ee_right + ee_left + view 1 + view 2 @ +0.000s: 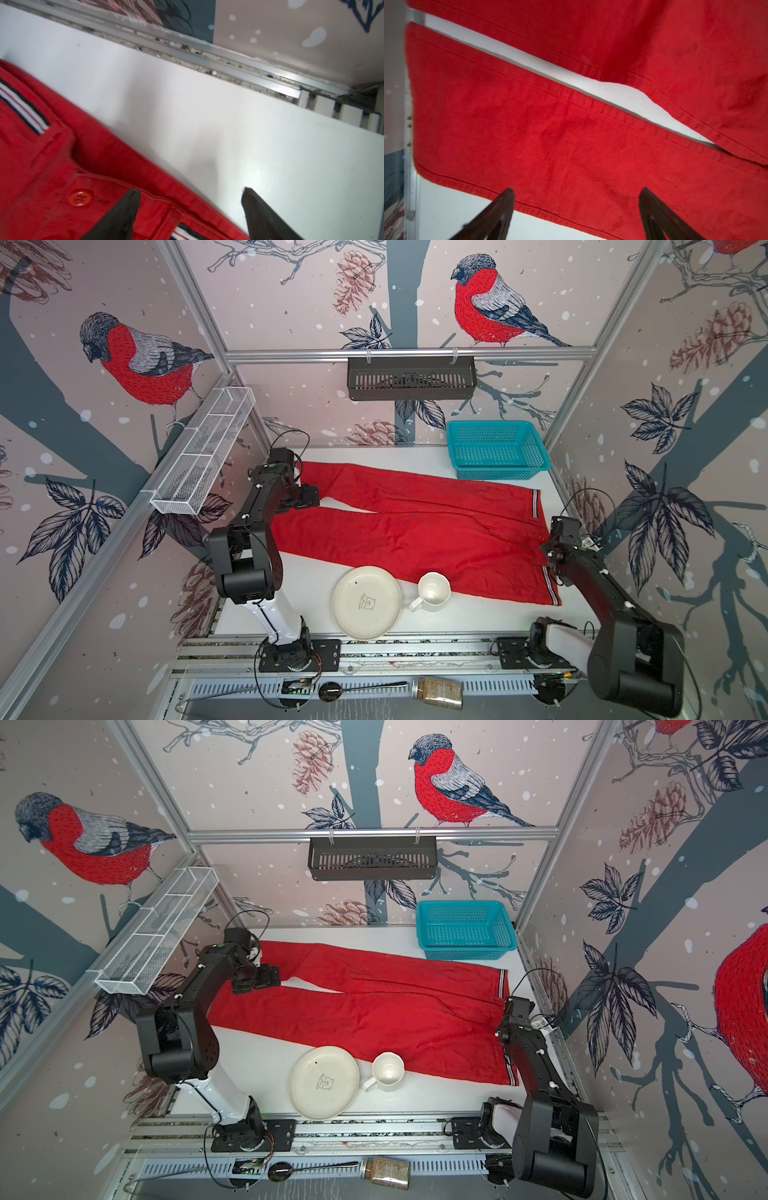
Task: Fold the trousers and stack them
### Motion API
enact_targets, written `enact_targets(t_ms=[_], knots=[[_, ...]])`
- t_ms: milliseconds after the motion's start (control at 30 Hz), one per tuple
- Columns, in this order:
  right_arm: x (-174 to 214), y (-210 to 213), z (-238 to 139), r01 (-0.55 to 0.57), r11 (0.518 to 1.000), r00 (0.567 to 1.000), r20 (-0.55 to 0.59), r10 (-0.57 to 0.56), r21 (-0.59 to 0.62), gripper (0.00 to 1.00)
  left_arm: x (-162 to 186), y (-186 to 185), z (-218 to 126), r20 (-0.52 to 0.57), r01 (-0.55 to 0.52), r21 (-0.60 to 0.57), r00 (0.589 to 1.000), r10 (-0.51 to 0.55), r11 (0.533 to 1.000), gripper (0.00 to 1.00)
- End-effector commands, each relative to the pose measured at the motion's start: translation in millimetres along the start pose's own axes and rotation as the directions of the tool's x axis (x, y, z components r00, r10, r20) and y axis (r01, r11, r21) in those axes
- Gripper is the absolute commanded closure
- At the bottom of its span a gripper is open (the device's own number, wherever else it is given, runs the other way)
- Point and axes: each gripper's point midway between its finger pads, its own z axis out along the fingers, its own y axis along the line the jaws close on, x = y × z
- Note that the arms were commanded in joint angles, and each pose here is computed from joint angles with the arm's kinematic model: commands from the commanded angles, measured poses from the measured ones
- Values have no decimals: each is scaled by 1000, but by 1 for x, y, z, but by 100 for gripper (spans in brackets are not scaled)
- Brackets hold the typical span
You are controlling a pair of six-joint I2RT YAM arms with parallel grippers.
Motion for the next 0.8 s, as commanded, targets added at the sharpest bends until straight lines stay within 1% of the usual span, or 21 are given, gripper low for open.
enact_targets(t_ms=[0, 100, 167, 200, 267, 333, 433, 533, 600, 633, 700, 767], knots=[[-9, 35, -19, 115, 984, 993, 21, -113, -137, 20, -2, -7, 5, 20, -1, 35, 1000, 0, 999, 7], [-8, 50, -24, 194, 960, 980, 10, -196, -200, 20, 1, -10, 9, 22, 7, 63, 1000, -8, 998, 7], [5, 69, -20, 270, 917, 957, -25, -290, -295, 21, 4, -14, 11, 23, 13, 84, 1000, -15, 996, 7], [10, 73, -17, 296, 905, 945, -47, -325, -306, 21, 6, -16, 12, 22, 13, 92, 1000, -15, 996, 7], [12, 71, -8, 344, 904, 922, -91, -376, -253, 21, 10, -20, 12, 20, 14, 109, 1000, -16, 994, 7], [14, 74, 1, 372, 895, 907, -108, -407, -244, 20, 13, -23, 9, 35, 15, 123, 999, -19, 992, 7], [19, 75, 11, 376, 895, 902, -127, -413, -239, 20, 18, -28, 5, 52, 20, 155, 998, -29, 988, 7], [33, 77, 21, 387, 884, 881, -179, -439, -263, 21, 27, -31, 7, 59, 28, 181, 998, -39, 983, 7], [42, 76, 26, 384, 883, 871, -212, -443, -270, 21, 35, -32, 12, 45, 36, 190, 998, -46, 981, 7], [45, 74, 29, 376, 890, 874, -221, -433, -257, 22, 38, -31, 15, 37, 42, 188, 998, -50, 981, 7], [47, 64, 34, 357, 908, 886, -229, -403, -218, 26, 43, -30, 21, 26, 52, 187, 998, -58, 981, 7], [53, 51, 42, 329, 925, 892, -258, -370, -188, 35, 47, -33, 25, 13, 58, 208, 998, -62, 976, 8]])
